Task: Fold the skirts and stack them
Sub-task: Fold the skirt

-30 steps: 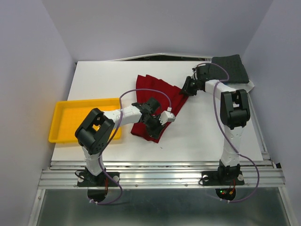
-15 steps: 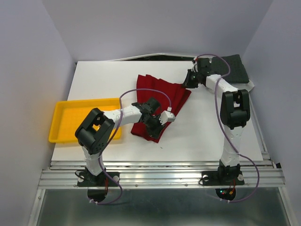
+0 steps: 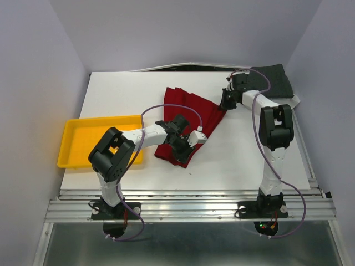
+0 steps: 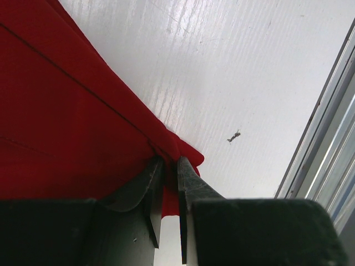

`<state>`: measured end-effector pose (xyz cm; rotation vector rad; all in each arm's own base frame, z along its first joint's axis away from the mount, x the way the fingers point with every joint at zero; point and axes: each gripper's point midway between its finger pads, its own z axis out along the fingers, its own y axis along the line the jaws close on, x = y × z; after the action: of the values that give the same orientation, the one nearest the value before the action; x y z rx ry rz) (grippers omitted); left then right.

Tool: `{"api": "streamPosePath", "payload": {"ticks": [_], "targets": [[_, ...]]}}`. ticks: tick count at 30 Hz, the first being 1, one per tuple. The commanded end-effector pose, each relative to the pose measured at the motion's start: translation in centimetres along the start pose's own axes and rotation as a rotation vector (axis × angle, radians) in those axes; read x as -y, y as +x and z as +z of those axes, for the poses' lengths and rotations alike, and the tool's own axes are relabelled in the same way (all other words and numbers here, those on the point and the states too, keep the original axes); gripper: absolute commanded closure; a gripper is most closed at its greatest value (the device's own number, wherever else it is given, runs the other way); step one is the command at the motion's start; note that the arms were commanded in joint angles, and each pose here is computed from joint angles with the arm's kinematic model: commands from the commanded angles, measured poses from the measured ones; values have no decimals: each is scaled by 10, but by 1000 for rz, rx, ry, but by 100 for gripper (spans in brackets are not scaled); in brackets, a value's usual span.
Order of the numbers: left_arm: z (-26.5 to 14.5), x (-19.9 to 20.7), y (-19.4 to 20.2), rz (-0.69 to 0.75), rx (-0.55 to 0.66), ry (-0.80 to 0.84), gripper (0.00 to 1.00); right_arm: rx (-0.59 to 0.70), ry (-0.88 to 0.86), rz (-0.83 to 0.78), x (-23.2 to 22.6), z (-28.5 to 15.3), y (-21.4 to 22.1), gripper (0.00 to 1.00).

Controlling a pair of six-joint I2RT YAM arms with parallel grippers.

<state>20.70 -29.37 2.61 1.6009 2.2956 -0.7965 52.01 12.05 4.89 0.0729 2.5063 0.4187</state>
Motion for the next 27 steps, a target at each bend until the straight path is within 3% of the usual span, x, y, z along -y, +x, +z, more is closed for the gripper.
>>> {"api": "streamPosePath", "payload": {"ticks": [1, 4, 5, 8, 10, 11, 14, 18, 19, 21, 25, 26, 27], "targets": [[-1, 1, 65, -68, -227, -34, 96, 92, 69, -23, 30, 12, -27, 96], [-10, 0, 49, -48, -172, -60, 87, 94, 83, -48, 33, 10, -28, 86], [-13, 1, 43, -50, -155, -58, 72, 96, 87, -58, 33, 8, -30, 82], [-39, 12, -5, 3, -3, -50, 46, 90, 93, -95, 34, 3, -33, 62], [-78, 17, -56, 56, 176, -106, 34, 104, 99, -133, 30, 1, -38, 43], [-95, 14, -79, 76, 269, -146, 19, 108, 105, -138, 31, 0, -41, 41], [-162, 9, -126, 45, 503, -233, 1, 142, 106, -153, 26, -8, -57, 27], [-233, -20, -158, -29, 678, -351, 1, 230, 95, -164, 9, -31, -91, 12], [-242, -43, -153, -99, 689, -387, 1, 272, 81, -175, -2, -42, -102, 3], [-254, -67, -152, -154, 703, -438, 2, 307, 69, -188, -15, -54, -111, 0], [-234, -130, -131, -290, 611, -549, 19, 324, -41, -249, -65, -76, -107, 2], [-227, -138, -126, -318, 584, -554, 32, 301, -95, -266, -81, -77, -98, 3], [-222, -147, -123, -338, 568, -553, 39, 290, -124, -284, -94, -79, -92, 5]]}}
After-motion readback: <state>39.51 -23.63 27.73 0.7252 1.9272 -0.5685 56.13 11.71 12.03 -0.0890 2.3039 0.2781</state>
